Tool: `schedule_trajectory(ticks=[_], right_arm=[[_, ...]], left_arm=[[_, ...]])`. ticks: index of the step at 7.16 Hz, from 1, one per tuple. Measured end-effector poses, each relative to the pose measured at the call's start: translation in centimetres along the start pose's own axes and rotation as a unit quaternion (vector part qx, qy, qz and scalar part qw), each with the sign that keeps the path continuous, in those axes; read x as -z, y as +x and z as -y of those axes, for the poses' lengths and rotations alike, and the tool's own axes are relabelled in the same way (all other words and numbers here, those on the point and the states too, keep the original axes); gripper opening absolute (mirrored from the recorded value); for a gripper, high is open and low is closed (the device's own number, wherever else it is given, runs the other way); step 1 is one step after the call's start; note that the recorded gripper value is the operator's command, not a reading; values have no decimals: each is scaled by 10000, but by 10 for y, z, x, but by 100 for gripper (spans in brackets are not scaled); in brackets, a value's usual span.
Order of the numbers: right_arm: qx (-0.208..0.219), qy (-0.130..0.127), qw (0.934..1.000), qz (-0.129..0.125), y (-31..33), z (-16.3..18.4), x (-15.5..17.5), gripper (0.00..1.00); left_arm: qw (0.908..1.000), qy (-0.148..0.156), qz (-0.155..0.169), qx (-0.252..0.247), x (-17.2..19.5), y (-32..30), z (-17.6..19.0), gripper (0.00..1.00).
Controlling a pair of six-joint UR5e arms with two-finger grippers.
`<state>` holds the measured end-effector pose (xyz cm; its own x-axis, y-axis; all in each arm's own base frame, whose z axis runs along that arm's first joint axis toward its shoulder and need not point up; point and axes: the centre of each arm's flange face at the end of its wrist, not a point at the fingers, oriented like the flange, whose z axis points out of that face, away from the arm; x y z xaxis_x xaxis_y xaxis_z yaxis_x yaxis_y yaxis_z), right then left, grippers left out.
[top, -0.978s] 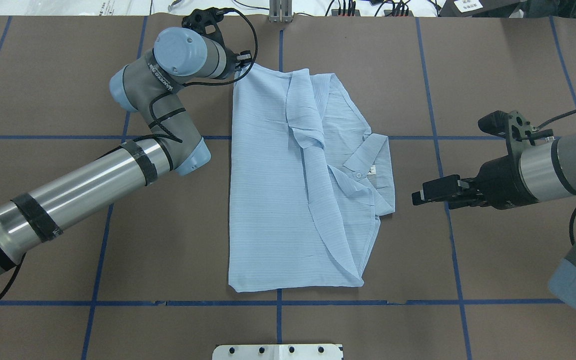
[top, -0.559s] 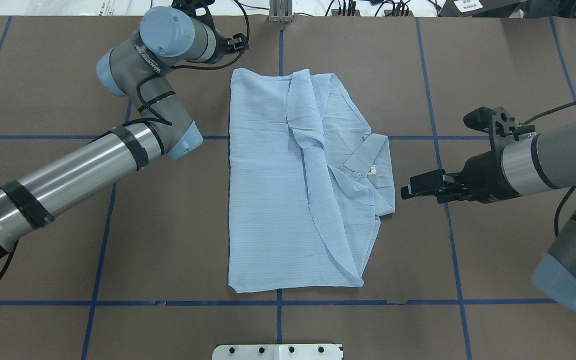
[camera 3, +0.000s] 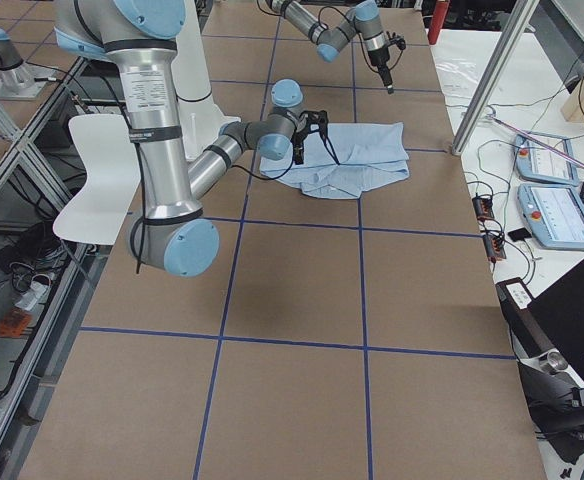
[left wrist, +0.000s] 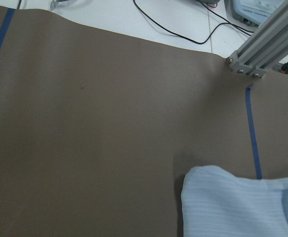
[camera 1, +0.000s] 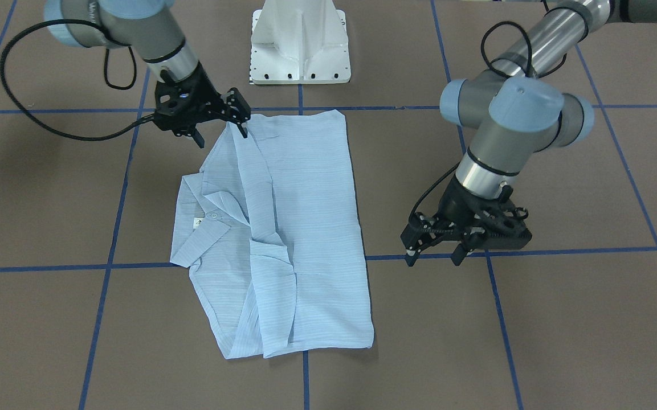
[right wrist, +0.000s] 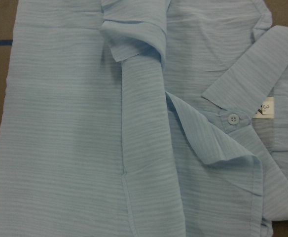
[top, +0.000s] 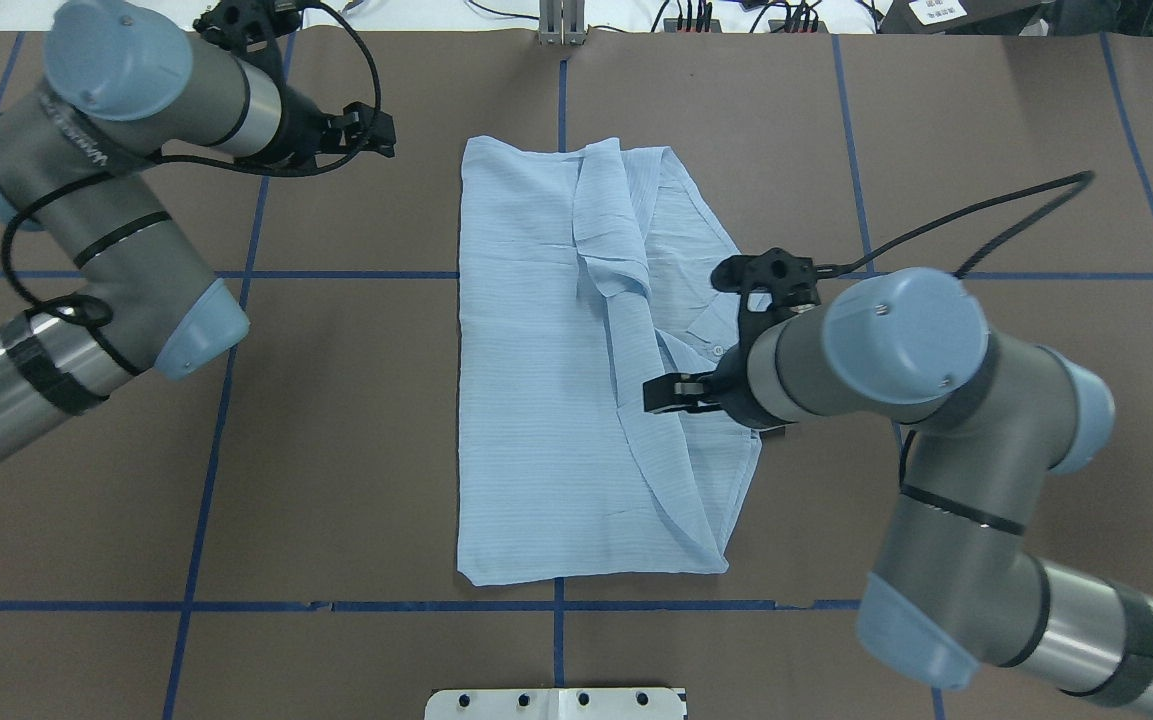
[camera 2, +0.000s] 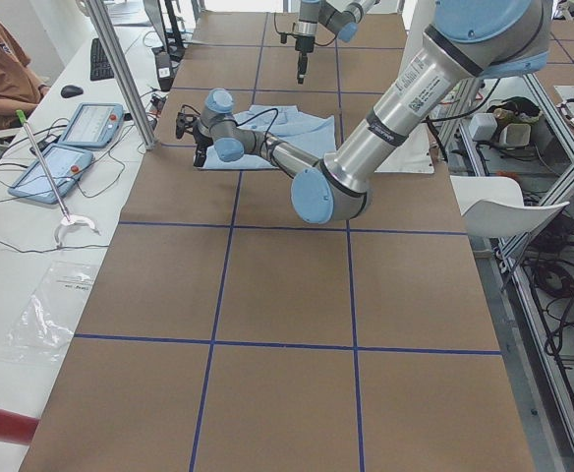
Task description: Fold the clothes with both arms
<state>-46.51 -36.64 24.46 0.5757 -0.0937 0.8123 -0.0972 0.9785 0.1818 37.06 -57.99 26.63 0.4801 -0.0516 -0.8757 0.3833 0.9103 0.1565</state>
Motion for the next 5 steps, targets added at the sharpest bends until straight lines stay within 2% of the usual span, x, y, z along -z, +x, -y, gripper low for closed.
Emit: schedule_trajectory(ticks=[2,3,5], right_arm=[[392,92,9981,-466,-39,-9,-51,100],[542,92,9963,-658,-45,-13,-73,100],[733,7,9933,-893,-41,-23,-95,100]], left_arm=[[9998,-199,-67,-18,43,6,-33,100],[9995,-286,-91,-34,46,9,-45,100],[9992,-379,-103,-35,43,13,-56,100]])
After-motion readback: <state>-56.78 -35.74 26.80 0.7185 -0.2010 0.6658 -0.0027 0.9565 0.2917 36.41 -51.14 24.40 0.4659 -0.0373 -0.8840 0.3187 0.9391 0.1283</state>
